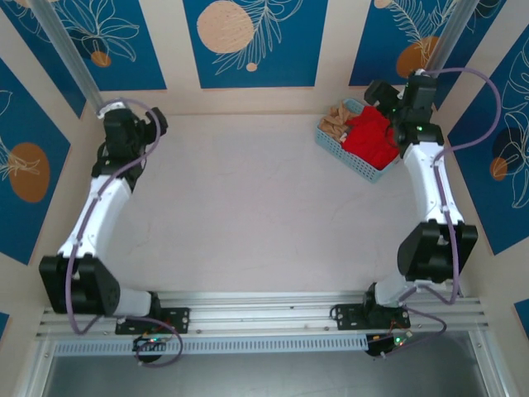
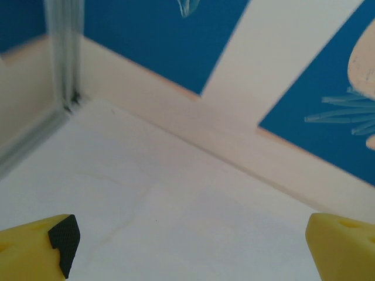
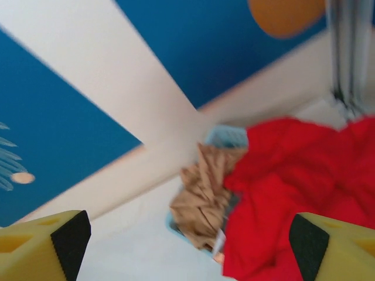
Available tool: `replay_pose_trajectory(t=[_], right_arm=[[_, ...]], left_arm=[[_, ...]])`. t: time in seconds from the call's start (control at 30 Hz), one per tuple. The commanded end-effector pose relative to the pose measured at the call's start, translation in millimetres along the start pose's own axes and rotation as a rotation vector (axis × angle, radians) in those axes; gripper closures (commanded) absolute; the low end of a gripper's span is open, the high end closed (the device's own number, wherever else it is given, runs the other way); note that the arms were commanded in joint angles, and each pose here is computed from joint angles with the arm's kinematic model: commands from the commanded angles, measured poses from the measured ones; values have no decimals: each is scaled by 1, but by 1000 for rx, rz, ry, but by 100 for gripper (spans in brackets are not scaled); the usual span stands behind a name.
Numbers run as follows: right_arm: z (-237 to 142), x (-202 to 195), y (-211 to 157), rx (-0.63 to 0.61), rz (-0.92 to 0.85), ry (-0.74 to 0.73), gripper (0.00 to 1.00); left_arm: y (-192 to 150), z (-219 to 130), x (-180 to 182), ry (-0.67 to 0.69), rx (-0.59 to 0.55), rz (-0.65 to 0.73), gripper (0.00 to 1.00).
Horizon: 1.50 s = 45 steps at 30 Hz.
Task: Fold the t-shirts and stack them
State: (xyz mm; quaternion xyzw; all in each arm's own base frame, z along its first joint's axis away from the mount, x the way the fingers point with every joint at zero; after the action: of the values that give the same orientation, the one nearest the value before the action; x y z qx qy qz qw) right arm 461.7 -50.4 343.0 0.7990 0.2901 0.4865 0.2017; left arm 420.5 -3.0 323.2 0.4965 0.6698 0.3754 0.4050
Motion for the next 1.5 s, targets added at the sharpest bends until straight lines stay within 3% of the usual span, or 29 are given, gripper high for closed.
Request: replay_pose_trajectory(t=[0.0,0.23,0.3,0.47,0.7,0.73,0.8,0.83,0.9,1.0,1.2,1.47], right_arm=[[38,-72,-36,269,222,-221,13],[95,-102,-42,382,259,-227,27],[107,-104,-47,402,268,-210,37],[120,-105,-56,404,251,-195,55],[120,-101,-55,378,221,-182,69],[122,-102,-53,377,223,-185,73],[122,-103,-50,370,230,-185,95],[121,-100,-46,359,231,-177,100],[115,-90,-39,329,220,-150,100],[91,-59,-25,259,177,-96,100],[5,39,6,68,43,81,100],[-122,185,14,-33,-168,480,100]], left_arm=[[-60,6,-54,-194,296,7,0],[-92,-24,-148,-495,392,105,3],[-100,-33,-161,-537,411,128,6],[-111,-43,-165,-559,452,134,11],[-105,-49,-164,-562,452,150,13],[-105,-49,-164,-561,450,150,13],[-104,-48,-163,-549,447,150,16],[-102,-49,-162,-540,442,153,17],[-99,-51,-159,-522,431,158,20],[-93,-55,-155,-506,415,170,22],[-90,-60,-145,-457,404,184,25],[-82,-58,-123,-282,395,213,25]])
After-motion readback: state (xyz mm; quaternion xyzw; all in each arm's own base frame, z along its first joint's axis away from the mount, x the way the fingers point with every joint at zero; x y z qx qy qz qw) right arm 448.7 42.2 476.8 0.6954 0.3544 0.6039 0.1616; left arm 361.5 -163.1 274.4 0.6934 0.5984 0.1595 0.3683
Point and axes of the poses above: each hand's point on the last joint's axis, 136 mm out from that joint toward the fingers, its own z axis out along the fingers, its own x axis along the line the jaws close on, y = z × x, the point moved 4 cm from there along -z, back along the fingers, and after that the axes turned 14 degrees about z, right-handed, at the moved point
